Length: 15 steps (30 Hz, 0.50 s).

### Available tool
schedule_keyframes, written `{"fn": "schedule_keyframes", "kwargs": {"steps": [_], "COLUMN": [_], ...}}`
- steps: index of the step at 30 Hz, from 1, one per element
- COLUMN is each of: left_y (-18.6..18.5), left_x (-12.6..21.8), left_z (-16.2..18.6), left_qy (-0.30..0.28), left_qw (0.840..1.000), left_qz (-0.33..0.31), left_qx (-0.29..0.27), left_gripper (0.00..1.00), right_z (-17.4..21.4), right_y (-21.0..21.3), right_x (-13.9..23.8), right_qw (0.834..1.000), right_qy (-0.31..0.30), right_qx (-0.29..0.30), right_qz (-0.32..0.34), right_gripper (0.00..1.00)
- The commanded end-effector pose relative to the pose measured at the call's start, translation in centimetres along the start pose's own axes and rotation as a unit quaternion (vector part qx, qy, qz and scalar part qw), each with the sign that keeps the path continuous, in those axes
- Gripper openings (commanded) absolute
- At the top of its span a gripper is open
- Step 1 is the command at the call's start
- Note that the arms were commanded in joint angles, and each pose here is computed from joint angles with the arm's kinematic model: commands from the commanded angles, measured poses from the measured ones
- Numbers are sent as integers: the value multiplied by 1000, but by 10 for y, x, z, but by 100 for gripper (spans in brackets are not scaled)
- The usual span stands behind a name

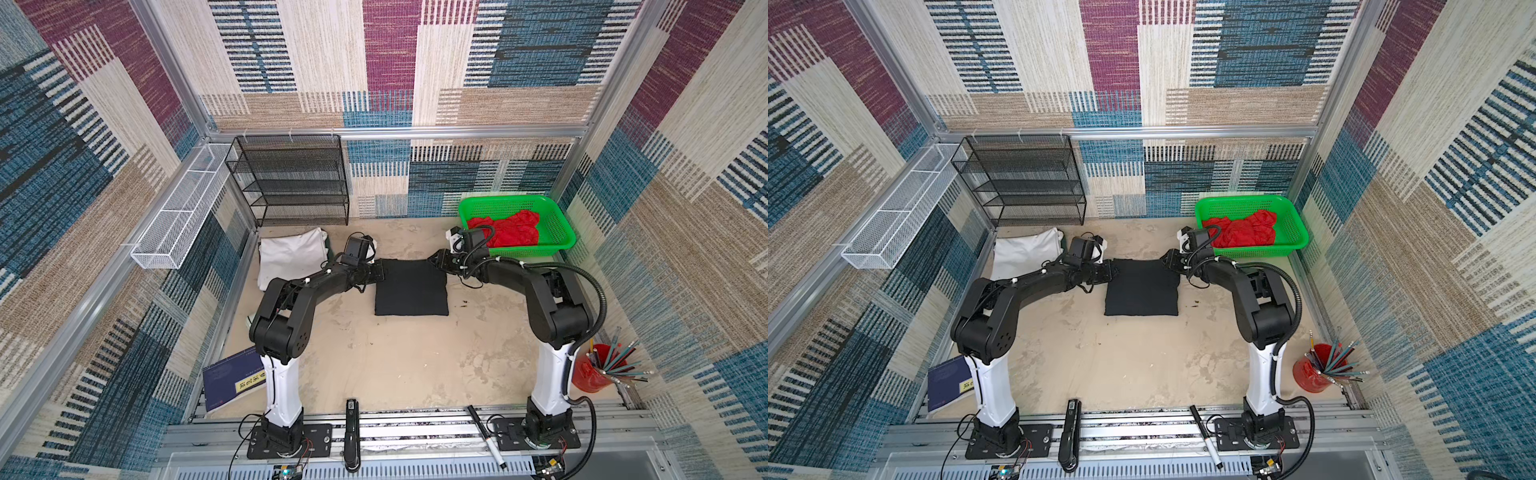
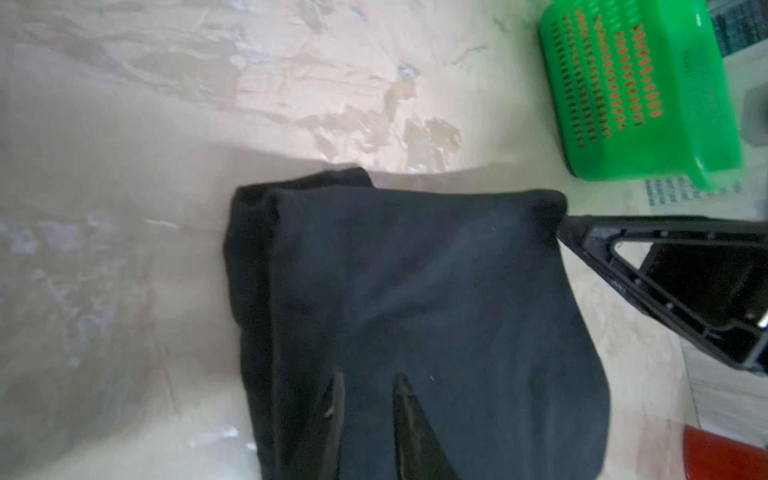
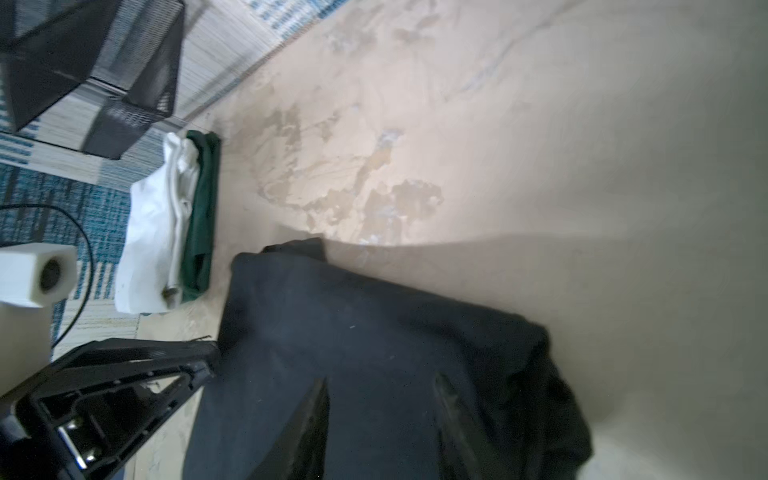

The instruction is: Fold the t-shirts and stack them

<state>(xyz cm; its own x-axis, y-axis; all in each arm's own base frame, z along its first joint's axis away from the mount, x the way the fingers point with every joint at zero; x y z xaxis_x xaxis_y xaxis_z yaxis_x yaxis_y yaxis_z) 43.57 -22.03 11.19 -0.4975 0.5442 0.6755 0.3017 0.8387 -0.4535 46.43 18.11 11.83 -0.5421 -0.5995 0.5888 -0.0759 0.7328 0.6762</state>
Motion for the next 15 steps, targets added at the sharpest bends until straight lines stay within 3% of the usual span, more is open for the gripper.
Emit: {"fn": "schedule_keyframes", "kwargs": {"steps": [1, 6, 15], "left_y": [-16, -16, 7], "left_x": [6, 0, 13], "left_z": [16, 39, 70], "left_qy": [20, 26, 34], "left_qw": [999, 997, 999], "left_qz": [33, 50, 1], "left_qx": [14, 45, 39], "left_gripper": [24, 24, 24], "right_z": [15, 58, 84], "right_y": [26, 38, -20], "right_x": [8, 6, 31], "right_qw": [1000, 998, 997], "right_qy": [10, 47, 19], "right_qx": [8, -6, -43], "right_qz": [-28, -38, 57], "right_gripper": [43, 43, 43]}}
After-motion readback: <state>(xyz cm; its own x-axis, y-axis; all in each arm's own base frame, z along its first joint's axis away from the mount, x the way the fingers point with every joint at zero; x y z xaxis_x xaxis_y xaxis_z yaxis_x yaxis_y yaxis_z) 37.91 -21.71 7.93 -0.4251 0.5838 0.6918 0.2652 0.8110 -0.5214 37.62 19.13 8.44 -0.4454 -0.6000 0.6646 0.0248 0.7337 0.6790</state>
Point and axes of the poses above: each gripper's point midway between its finger pads, its own x axis back along the fingers, its own y axis along the line the jaws close on, z = x × y, the point moved 5 cm from there along x, back along the fingers, and after that the axes turned 7 degrees about -x, right-handed, at the moved point
